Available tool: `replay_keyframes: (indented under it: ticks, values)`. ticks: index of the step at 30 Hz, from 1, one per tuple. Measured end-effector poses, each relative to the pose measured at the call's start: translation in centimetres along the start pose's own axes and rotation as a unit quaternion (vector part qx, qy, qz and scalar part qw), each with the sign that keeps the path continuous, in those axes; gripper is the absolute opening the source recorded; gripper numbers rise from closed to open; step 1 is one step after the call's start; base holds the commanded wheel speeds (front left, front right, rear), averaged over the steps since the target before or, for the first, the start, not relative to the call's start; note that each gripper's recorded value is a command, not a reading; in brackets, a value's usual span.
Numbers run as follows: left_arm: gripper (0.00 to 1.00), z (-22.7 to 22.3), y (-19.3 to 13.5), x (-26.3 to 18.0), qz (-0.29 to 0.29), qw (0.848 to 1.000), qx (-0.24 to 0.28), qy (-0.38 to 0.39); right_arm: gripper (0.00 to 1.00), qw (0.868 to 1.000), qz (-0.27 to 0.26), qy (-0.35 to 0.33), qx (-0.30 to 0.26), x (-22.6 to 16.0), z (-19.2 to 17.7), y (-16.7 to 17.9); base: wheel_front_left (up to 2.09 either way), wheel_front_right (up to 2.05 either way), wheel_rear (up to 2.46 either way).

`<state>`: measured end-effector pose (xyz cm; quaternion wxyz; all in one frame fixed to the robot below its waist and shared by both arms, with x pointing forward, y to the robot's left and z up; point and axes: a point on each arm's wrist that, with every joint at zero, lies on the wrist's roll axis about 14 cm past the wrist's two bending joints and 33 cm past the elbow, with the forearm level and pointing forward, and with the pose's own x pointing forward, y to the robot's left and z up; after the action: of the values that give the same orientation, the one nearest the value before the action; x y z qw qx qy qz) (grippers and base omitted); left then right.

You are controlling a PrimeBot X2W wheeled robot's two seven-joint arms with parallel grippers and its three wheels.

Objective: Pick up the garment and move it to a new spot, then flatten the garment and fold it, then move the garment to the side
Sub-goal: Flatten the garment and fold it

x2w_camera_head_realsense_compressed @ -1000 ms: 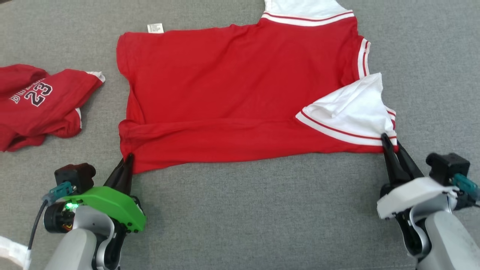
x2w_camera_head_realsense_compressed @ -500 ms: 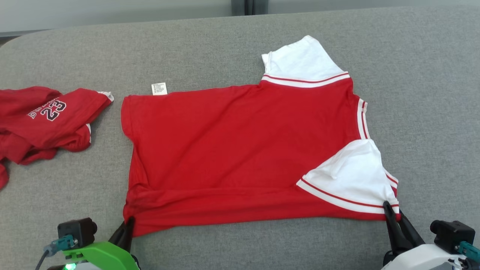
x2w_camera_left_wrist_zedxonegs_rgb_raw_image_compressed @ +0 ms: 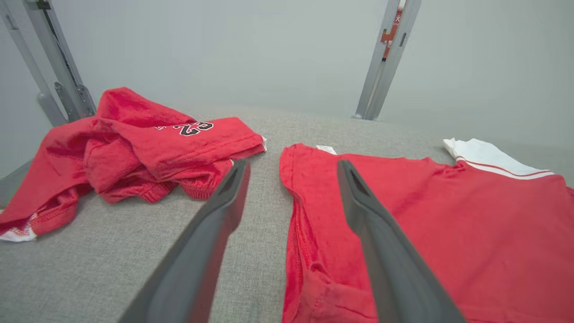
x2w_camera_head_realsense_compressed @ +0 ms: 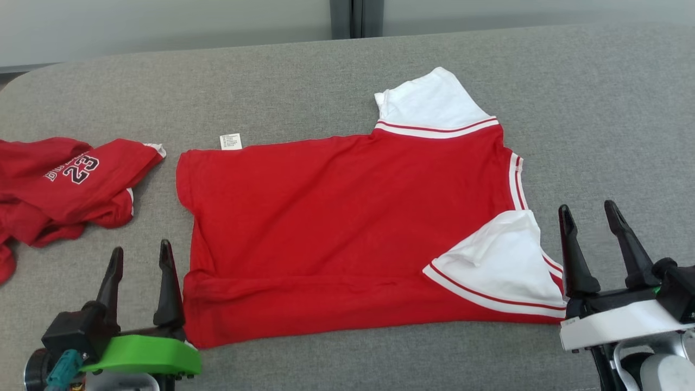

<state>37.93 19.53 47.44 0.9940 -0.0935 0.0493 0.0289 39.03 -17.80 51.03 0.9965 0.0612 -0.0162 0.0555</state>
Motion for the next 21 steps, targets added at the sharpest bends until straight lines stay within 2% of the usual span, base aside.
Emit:
replay_keyframes:
  ticks: [4,13,21]
  values:
    - [1.00,2.4,-0.6,0.5,-0.005,0.999,0.011,-0.039,1.00,1.000,0.009,-0.023,-0.006,0.6,2.0,0.7,0.00,0.00,0.00]
    - [1.00,2.8,-1.2,1.3,-0.023,0.999,0.023,-0.031,1.00,1.000,0.006,-0.018,-0.002,1.0,2.1,0.8,0.00,0.00,0.00]
    - [1.00,4.2,-3.1,8.5,-0.101,0.994,0.031,0.019,1.00,1.000,0.024,0.001,0.008,3.0,0.5,1.8,0.00,0.00,0.00]
